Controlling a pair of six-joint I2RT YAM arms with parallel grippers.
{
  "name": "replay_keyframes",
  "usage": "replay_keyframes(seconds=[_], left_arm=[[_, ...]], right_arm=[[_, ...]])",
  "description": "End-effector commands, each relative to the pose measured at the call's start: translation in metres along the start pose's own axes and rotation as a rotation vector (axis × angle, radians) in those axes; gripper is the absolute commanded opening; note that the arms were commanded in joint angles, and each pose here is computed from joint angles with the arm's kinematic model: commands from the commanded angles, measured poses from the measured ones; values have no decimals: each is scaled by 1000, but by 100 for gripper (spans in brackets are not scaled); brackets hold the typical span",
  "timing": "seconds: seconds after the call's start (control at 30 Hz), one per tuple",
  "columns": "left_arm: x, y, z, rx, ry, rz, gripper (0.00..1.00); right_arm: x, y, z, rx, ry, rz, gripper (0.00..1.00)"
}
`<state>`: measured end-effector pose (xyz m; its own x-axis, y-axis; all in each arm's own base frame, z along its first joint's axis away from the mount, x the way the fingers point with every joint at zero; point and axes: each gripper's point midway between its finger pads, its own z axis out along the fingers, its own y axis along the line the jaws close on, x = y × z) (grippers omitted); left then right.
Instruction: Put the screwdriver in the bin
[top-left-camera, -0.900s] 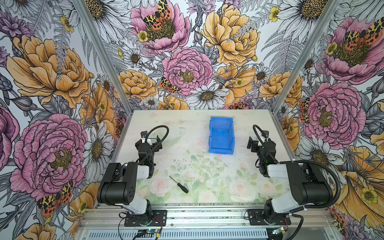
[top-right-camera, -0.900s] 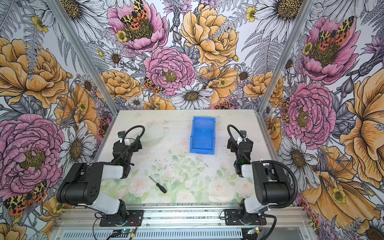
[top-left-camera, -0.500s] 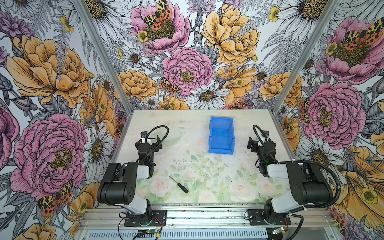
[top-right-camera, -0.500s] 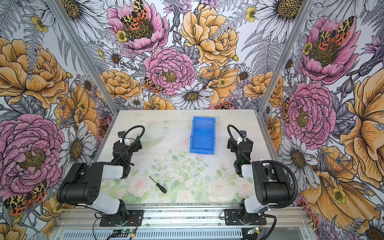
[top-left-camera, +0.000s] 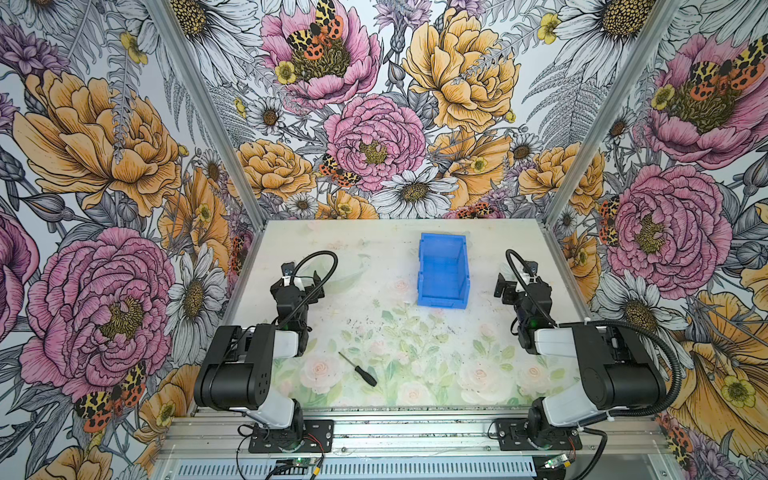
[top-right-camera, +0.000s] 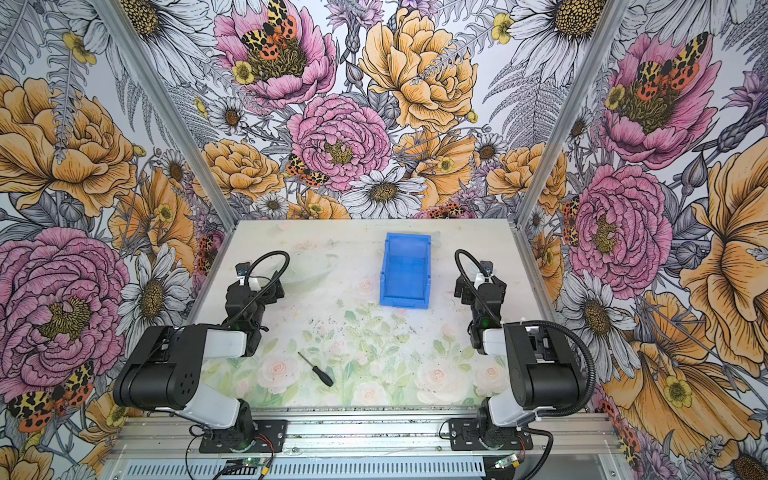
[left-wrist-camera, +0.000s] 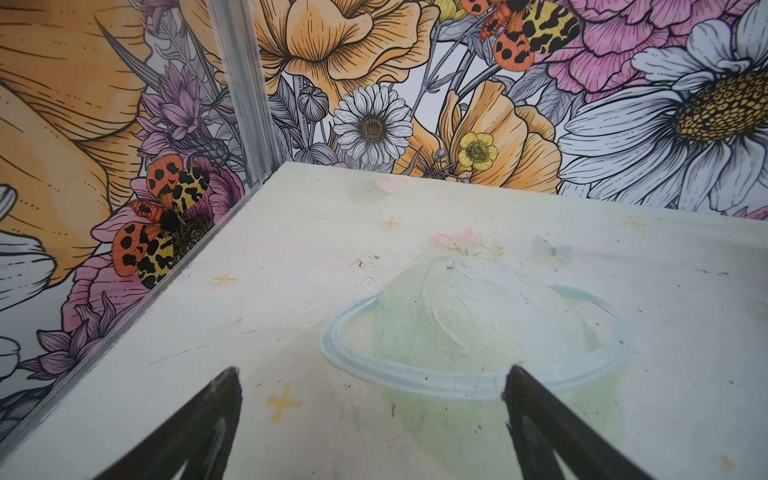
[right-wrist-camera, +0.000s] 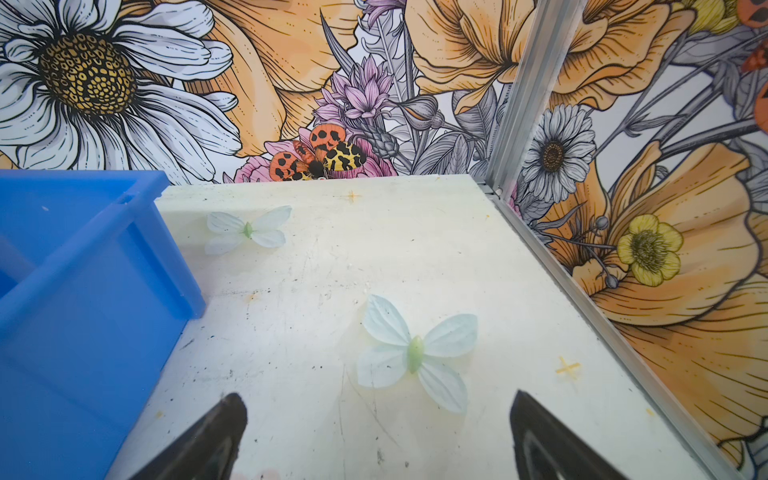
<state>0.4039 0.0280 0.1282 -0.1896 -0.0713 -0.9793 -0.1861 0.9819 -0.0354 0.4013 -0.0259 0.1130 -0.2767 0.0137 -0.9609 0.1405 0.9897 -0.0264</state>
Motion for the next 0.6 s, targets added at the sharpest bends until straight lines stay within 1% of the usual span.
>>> replay_keyframes(seconds=[0.0, 0.27, 0.43, 0.57], left_arm=[[-1, -4, 0, 25, -11, 15, 99], [-5, -2, -1, 16, -11, 10, 99], [-17, -1, -8, 16, -13, 6, 99], [-28, 4, -17, -3, 13, -20, 99]], right_arm=[[1, -1, 1, 3, 0, -3, 99], [-3, -2, 0, 8, -11, -1, 99], [-12, -9, -2, 53, 15, 10, 100], [-20, -11, -12, 59, 13, 20, 99]])
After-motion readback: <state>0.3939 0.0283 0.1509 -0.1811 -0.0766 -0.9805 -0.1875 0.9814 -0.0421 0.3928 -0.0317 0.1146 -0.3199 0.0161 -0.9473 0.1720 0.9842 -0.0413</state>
